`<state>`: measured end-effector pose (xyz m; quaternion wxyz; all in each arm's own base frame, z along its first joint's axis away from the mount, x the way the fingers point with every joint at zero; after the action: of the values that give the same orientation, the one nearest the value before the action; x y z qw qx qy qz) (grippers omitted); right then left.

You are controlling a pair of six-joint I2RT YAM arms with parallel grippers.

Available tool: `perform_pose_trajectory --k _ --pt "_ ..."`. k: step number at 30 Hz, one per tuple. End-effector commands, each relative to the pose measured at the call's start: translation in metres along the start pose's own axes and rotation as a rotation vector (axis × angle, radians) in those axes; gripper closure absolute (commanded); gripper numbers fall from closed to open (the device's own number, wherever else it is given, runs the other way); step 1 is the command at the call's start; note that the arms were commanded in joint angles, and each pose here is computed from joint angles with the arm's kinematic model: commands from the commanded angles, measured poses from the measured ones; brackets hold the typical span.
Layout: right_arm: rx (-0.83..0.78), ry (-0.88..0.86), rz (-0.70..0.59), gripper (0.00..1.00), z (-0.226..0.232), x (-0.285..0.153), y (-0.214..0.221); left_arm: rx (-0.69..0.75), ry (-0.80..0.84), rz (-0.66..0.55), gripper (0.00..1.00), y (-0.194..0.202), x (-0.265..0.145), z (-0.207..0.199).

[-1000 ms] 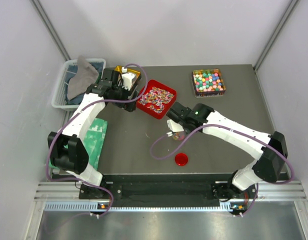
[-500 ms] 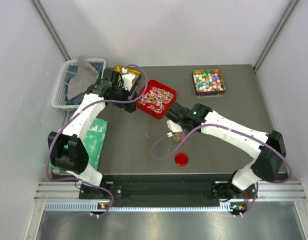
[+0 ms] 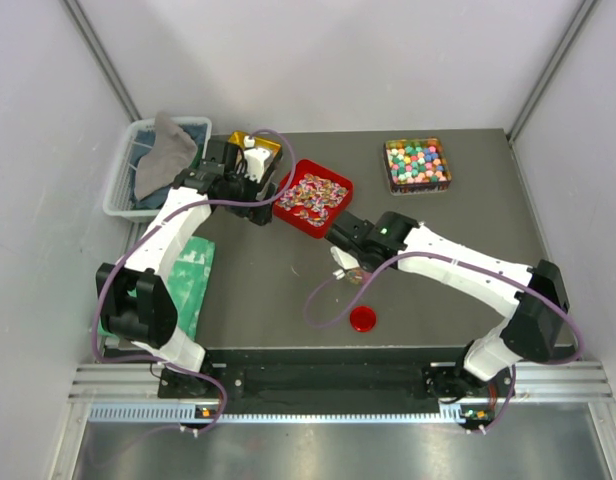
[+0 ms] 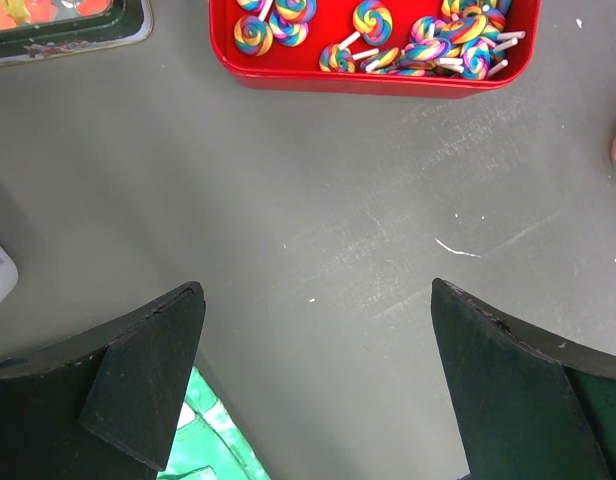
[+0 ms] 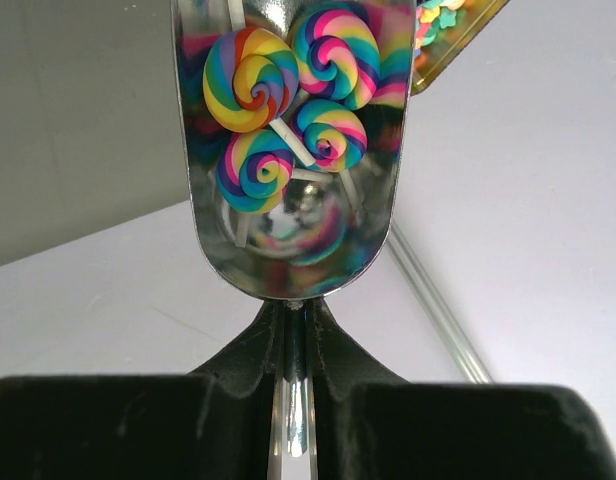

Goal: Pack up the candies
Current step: Place the fake candies in the packing bottle.

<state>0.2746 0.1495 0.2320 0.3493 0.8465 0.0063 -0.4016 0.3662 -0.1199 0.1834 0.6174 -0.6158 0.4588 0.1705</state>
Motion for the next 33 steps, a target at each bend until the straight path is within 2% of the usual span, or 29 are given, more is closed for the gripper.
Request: perform_pose_trajectory --k 1,33 --pt "-0.008 0.062 0.038 1.0 -0.0148 -0.0118 0.0042 0.005 0.018 -0.086 0.01 -0.0159 -0.0146 -0.0054" --pt "-0.075 0.05 0.076 1.0 -0.0069 -0.0154 0.0007 0.003 0.022 -0.084 0.01 -0.0146 -0.0132 -0.0048"
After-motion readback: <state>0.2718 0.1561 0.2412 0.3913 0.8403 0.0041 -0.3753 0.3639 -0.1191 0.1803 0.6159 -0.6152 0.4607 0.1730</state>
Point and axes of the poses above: each gripper's point midway between its finger pads, its own x axis out along the fingers, its own z axis along the line the jaws close on, y = z × x, the point moved 1 cm from there along -x, back along the fingers, and after that the axes turned 12 degrees about -x, right-handed, at the moved point
